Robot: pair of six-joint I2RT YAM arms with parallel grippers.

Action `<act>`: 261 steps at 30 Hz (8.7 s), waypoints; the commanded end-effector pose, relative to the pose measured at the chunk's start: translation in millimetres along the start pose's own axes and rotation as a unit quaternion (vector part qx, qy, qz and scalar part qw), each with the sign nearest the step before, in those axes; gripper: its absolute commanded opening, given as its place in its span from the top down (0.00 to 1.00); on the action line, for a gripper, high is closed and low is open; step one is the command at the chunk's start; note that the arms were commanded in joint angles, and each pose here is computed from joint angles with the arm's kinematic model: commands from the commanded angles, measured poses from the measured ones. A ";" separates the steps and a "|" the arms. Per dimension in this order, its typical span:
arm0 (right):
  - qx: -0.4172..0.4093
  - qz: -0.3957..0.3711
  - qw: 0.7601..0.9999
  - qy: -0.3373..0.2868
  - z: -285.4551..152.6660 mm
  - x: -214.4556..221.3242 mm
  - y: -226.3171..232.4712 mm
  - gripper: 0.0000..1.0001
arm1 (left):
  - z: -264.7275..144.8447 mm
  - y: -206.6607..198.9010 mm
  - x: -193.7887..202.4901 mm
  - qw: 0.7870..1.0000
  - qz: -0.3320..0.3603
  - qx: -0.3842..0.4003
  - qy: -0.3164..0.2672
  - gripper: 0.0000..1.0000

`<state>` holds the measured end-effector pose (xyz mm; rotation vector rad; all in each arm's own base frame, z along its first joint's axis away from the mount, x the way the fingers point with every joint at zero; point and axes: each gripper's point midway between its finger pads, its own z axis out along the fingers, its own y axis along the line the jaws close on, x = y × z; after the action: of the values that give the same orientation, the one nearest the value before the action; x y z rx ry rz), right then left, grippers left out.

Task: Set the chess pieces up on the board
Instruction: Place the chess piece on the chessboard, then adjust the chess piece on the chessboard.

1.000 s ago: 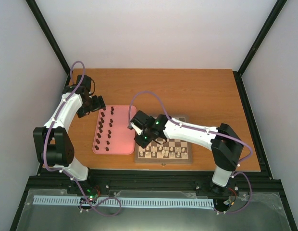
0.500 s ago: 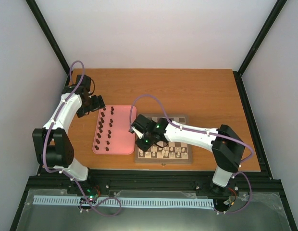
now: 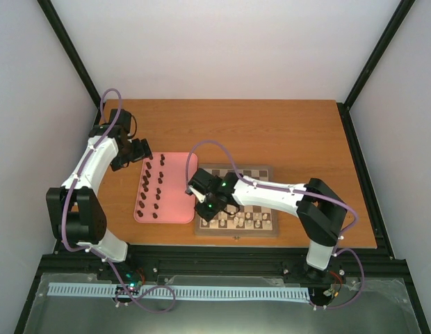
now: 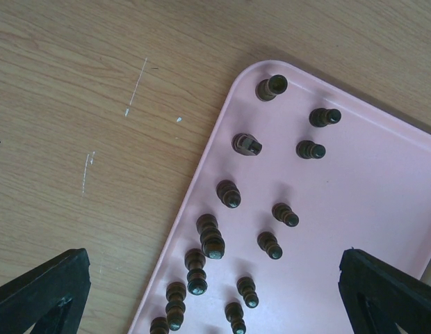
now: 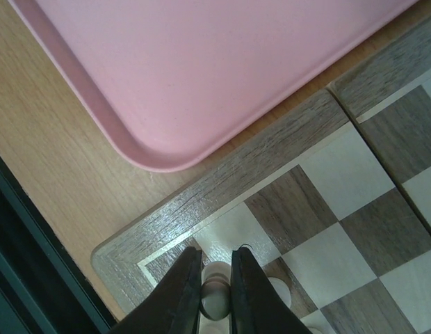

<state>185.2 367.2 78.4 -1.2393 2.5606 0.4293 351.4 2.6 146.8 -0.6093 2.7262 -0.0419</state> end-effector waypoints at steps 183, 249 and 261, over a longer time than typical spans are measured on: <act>0.126 0.092 0.976 0.152 -50.6 100.1 -45.0 0.65 | -8.7 0.0 -7.4 1.000 0.004 0.000 -0.024 0.00; 0.120 0.043 0.982 0.138 -47.4 81.3 -44.0 0.80 | -2.3 -1.5 -13.5 1.000 0.006 -0.009 -0.018 0.00; 0.086 0.032 0.990 0.105 -57.0 66.7 -31.3 0.81 | -1.2 -1.6 -12.8 1.000 0.006 -0.008 -0.017 0.00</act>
<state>160.9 265.6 81.9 -1.2001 2.8128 -0.0221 353.5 6.6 143.4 -0.6147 2.7256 -0.0079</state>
